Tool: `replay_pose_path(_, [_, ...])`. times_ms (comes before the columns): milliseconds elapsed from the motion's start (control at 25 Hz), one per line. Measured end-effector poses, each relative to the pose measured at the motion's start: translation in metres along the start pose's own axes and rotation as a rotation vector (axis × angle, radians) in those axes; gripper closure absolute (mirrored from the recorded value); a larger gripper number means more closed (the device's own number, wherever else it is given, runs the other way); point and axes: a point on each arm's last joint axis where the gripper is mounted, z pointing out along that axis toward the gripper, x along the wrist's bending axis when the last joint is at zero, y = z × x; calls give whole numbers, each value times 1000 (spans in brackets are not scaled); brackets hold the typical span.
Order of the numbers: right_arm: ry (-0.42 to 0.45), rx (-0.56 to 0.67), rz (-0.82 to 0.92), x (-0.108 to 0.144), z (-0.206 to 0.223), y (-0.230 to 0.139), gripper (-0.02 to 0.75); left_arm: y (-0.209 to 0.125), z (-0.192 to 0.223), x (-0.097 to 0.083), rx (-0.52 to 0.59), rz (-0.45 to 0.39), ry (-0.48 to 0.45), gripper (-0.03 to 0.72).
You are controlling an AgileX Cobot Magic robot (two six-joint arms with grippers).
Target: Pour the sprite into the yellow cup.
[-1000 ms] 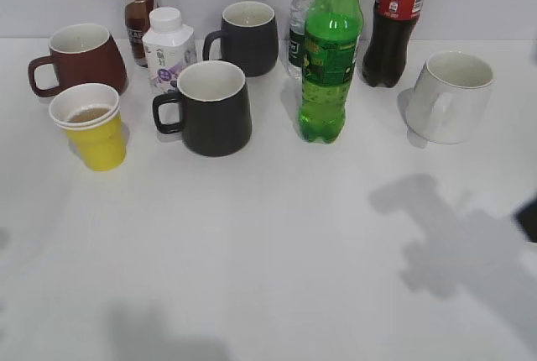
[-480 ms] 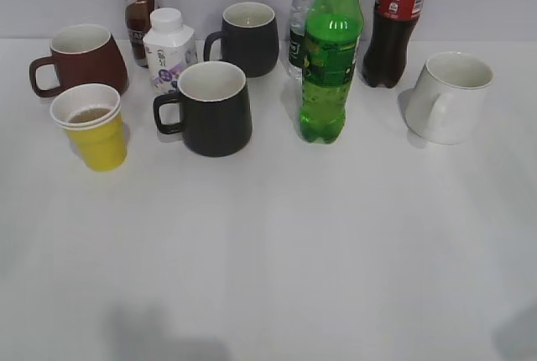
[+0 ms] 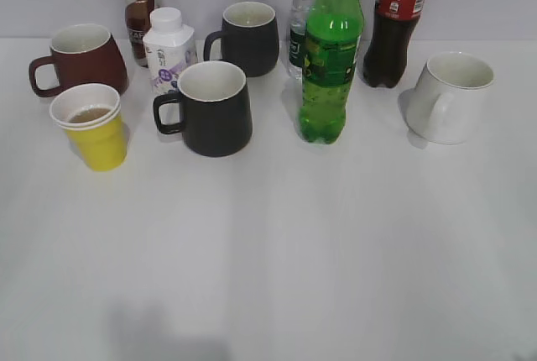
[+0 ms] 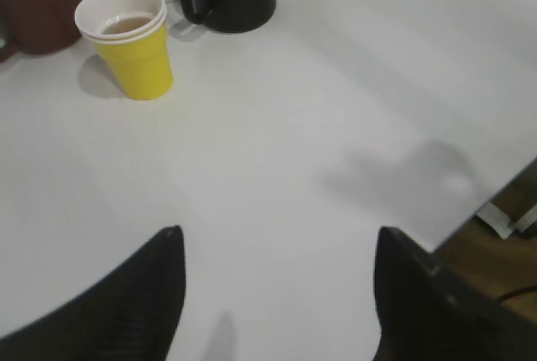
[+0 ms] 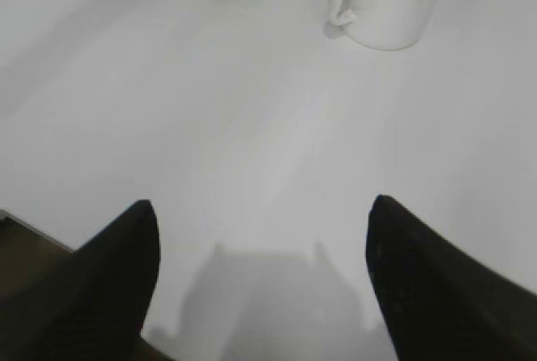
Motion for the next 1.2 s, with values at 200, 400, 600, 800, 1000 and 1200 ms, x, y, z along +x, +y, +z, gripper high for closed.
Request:
replay_pose_path(200, [4,-12,-3,0,0,1,164,0,0,0,-2,6,-1,155])
replay_pose_path(400, [4,-17,-5,0,0,2,164,0,0,0,-3,7,-3,155])
replay_pose_path(600, [4,-17,-5,0,0,2,164,0,0,0,-3,7,-3,155])
replay_pose_path(800, [-4,-18,-2,0,0,2,164,0,0,0,-3,8,-3,155])
replay_pose_path(1000, [-157,-4,78,2,0,2,164,-1,-1,0,-8,-28,58,161])
replay_pose_path(1200, [-362,16,180,3,0,2,164,-2,-3,0,-3,-161,284,161])
